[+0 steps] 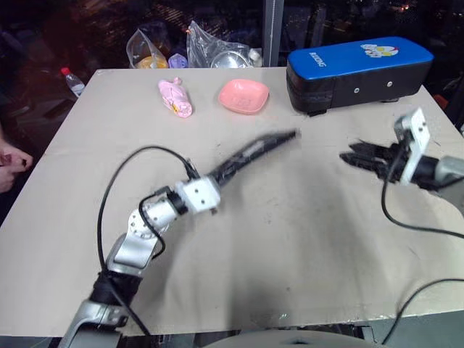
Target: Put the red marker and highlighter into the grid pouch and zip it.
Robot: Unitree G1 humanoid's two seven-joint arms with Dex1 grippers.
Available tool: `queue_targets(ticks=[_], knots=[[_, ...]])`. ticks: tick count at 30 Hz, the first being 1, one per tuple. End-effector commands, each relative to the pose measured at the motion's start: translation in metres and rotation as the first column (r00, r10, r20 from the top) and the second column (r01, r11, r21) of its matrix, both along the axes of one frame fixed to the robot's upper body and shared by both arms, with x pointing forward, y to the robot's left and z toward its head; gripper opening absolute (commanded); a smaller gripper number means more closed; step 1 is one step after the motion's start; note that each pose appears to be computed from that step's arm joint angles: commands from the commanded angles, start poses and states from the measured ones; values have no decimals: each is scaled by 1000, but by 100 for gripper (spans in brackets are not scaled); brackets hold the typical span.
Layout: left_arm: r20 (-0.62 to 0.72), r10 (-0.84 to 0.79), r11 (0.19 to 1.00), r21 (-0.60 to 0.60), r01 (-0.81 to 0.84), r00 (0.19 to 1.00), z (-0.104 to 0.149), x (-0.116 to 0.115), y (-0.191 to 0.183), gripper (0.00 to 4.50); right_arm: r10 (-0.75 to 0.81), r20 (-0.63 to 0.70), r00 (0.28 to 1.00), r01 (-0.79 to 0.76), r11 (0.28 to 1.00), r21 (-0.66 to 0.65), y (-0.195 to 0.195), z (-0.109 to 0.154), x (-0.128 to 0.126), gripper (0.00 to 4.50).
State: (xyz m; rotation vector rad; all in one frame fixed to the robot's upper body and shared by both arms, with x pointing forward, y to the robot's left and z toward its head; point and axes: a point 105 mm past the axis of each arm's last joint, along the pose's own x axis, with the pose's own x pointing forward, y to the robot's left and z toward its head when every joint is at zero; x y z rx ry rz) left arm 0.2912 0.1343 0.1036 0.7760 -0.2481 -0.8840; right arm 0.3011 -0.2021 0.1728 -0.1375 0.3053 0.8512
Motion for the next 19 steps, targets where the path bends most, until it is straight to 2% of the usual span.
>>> queue_targets(ticks=[1,2,3,6,7,9,10,14,19], knots=[[-120,-48,998,-45,43,992,-8,-20,3,129,23,26,999,-22,998,-51,-10,-13,-9,353],[-174,-43,997,-74,30,984,-12,-25,6,190,3,35,999,-1,999,-49,-16,-19,-9,410],[-230,-36,994,-106,12,973,-15,-30,9,232,-21,55,998,24,998,-50,-22,-26,-9,449],[-388,-33,973,-225,-60,921,-16,-48,16,361,-6,82,997,5,1000,9,-27,-42,-16,450],[-475,-48,963,-255,-85,879,-20,-64,20,403,3,78,997,-6,999,34,-29,-51,-21,450],[-575,-40,952,-270,-143,817,-26,-88,30,403,10,103,995,-13,999,34,-35,-65,-26,450],[-596,6,939,-273,-210,803,-28,-90,37,403,20,128,992,-27,998,54,-37,-67,-28,450],[-597,159,873,-287,-393,787,-27,-82,60,403,31,216,976,-52,995,90,-46,-72,-32,450],[-585,239,852,-257,-457,775,-32,-80,72,403,37,209,977,-56,995,84,-54,-82,-32,450]])
